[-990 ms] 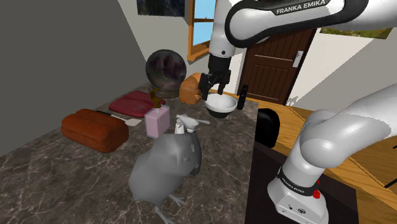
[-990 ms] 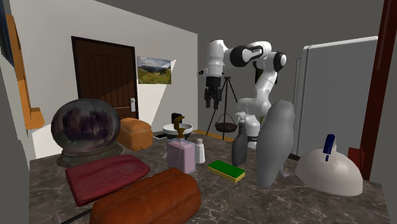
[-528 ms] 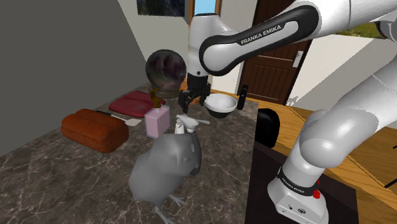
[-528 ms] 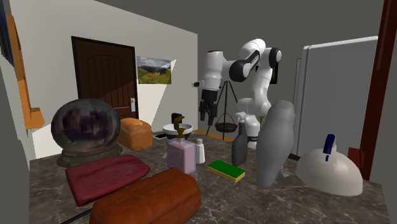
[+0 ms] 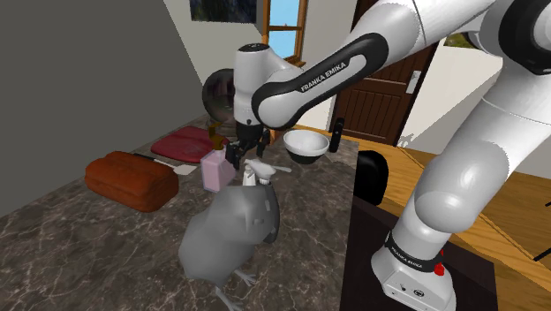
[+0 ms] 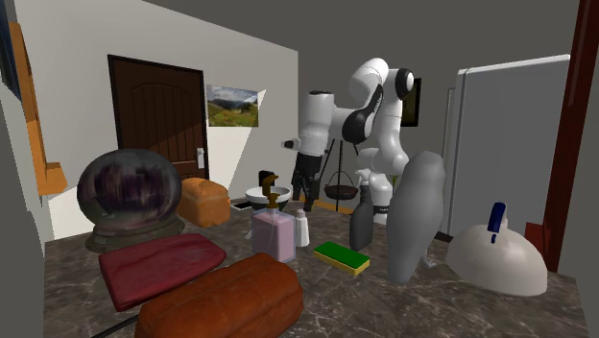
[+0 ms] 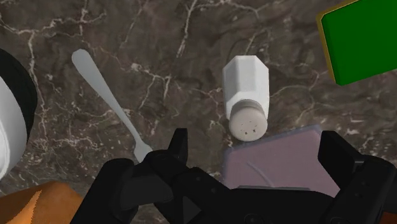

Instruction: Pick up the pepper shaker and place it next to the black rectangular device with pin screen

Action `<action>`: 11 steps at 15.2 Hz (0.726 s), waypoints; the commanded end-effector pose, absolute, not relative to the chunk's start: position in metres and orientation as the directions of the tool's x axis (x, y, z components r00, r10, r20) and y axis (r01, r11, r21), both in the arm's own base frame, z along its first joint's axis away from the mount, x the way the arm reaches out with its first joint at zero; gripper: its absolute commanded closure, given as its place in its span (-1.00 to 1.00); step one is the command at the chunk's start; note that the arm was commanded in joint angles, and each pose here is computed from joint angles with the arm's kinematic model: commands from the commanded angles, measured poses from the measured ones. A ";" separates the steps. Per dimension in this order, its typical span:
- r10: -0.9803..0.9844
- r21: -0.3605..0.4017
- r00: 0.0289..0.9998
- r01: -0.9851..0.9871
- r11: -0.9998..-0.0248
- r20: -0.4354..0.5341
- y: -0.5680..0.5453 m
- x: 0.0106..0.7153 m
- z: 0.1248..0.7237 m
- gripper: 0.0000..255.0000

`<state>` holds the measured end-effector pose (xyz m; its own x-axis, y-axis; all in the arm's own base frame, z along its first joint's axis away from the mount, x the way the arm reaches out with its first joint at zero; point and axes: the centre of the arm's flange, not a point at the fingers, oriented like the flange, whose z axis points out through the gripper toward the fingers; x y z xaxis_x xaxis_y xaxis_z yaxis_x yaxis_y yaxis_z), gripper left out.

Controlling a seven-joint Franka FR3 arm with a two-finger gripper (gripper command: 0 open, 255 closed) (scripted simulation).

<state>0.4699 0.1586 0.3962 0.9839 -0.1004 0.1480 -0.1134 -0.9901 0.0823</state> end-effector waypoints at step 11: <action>-0.100 0.083 0.984 -0.113 -0.990 0.149 0.156 0.476 0.361 -1.00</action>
<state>0.4764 0.1564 0.3607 0.9837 -0.1000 0.1492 -0.1132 -0.9901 0.0826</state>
